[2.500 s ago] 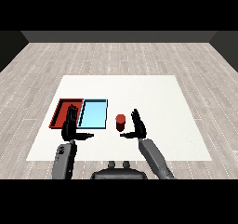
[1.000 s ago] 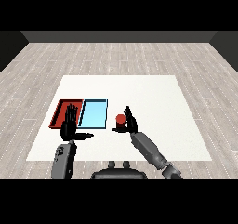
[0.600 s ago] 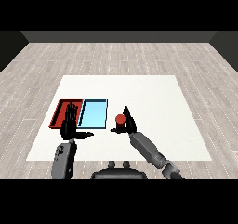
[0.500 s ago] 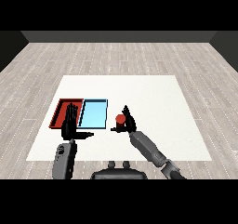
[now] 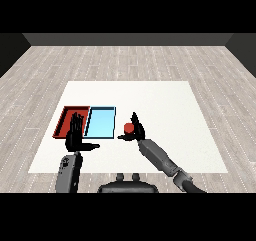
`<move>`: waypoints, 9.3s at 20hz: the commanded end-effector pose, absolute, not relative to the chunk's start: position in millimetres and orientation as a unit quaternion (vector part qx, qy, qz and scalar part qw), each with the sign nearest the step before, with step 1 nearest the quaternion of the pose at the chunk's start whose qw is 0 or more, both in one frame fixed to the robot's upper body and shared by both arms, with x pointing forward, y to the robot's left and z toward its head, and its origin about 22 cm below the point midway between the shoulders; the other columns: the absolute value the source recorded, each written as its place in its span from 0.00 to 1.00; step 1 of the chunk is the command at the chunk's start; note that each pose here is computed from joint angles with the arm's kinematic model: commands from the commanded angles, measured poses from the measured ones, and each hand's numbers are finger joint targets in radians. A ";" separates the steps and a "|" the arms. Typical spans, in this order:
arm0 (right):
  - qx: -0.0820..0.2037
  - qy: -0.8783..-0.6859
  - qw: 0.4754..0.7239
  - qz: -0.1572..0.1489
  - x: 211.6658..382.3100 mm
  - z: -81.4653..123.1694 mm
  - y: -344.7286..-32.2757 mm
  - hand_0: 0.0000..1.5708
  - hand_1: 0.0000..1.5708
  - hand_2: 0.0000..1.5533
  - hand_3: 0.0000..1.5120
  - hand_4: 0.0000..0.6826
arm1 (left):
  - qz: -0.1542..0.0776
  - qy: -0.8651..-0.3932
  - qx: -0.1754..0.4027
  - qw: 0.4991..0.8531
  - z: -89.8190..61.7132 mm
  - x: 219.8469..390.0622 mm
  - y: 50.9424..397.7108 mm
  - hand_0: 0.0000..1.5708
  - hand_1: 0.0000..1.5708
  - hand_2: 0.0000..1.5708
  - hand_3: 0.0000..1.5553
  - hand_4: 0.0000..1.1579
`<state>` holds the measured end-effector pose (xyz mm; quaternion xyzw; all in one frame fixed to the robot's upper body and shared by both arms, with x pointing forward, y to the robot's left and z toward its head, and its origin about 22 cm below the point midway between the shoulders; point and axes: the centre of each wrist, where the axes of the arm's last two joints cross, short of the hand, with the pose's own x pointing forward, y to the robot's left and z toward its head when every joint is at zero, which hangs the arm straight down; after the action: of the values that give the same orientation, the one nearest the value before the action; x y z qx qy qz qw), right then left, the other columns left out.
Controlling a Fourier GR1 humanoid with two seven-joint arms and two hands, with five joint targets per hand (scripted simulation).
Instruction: Pick the red can and put it in the red box
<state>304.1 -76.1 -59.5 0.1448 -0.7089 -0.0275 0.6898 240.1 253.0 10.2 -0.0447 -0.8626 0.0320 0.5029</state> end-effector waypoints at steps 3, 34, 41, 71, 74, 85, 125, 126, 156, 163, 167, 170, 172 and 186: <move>0.129 -0.693 0.709 -0.021 312.1 -61.9 -71.4 0.00 0.00 0.00 0.00 0.00 | 0.030 -0.864 -0.036 0.502 3.6 239.9 252.8 0.00 0.00 0.00 0.00 0.00; 0.027 -0.758 0.651 0.010 314.2 -14.1 -42.7 0.98 0.98 0.94 0.91 0.85 | 0.026 -0.860 -0.050 0.507 22.1 225.3 248.4 0.00 0.00 0.00 0.00 0.00; 0.040 -0.798 0.601 -0.003 287.4 17.0 -62.9 0.98 0.98 0.95 0.92 0.90 | -0.004 -0.862 -0.053 0.505 18.8 241.0 250.7 0.00 0.00 0.00 0.00 0.00; 0.077 -0.865 0.496 -0.010 285.5 97.9 -107.0 0.92 0.92 0.93 0.92 0.92 | -0.079 -0.794 -0.105 0.594 31.3 269.4 124.0 0.00 0.00 0.00 0.00 0.00; 0.077 -0.866 0.494 0.005 277.0 74.6 -110.1 0.92 0.92 0.93 0.92 0.95 | -0.075 -0.795 -0.093 0.595 4.3 279.6 113.6 0.00 0.00 0.00 0.00 0.00; 0.083 -0.871 0.485 0.008 288.2 70.5 -94.7 0.93 0.93 0.92 0.92 0.97 | -0.075 -0.781 -0.125 0.608 20.0 273.8 101.7 0.00 0.00 0.00 0.00 0.00; 0.146 -0.858 0.492 0.001 265.5 81.5 -47.8 0.94 0.94 0.93 0.92 0.94 | 0.020 -0.771 -0.072 0.632 11.9 281.6 70.7 1.00 1.00 0.99 0.95 0.98; 0.144 -0.857 0.495 0.012 277.5 75.7 -50.0 0.95 0.95 0.93 0.92 0.94 | 0.017 -0.780 -0.060 0.623 -4.5 276.9 61.6 1.00 1.00 0.99 0.95 0.98; 0.128 -0.829 0.544 -0.011 264.1 83.8 -88.7 0.00 0.00 0.00 0.00 0.00 | 0.035 -0.814 -0.016 0.580 -1.5 278.1 78.9 1.00 1.00 1.00 0.94 0.98; 0.126 -0.844 0.520 -0.032 257.9 96.2 -152.6 0.00 0.00 0.00 0.00 0.00 | 0.043 -0.819 0.010 0.572 16.6 303.9 100.4 1.00 1.00 1.00 0.95 0.97; 0.113 -0.849 0.514 -0.044 242.0 100.0 -178.2 0.00 0.00 0.00 0.00 0.00 | 0.045 -0.819 0.031 0.571 31.8 303.5 146.8 1.00 1.00 1.00 0.95 0.98; 0.089 -0.848 0.522 -0.039 222.7 96.3 -211.5 0.00 0.00 0.00 0.00 0.00 | 0.054 -0.823 0.081 0.560 49.4 325.5 154.8 1.00 1.00 1.00 0.96 0.97; 0.091 -0.845 0.525 -0.047 224.7 72.5 -218.6 0.00 0.00 0.00 0.00 0.00 | 0.057 -0.820 0.108 0.559 51.5 330.3 205.2 1.00 1.00 1.00 0.95 0.98; 0.042 -0.815 0.574 -0.076 228.4 43.8 -246.8 0.00 0.00 0.00 0.00 0.00 | -0.029 -0.655 0.335 0.677 16.4 339.5 355.2 1.00 1.00 0.99 0.96 0.91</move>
<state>219.9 -238.5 50.3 0.0545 -0.8238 -0.0727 0.5596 338.5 317.7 30.6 0.2822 -0.7124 -0.0152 0.6424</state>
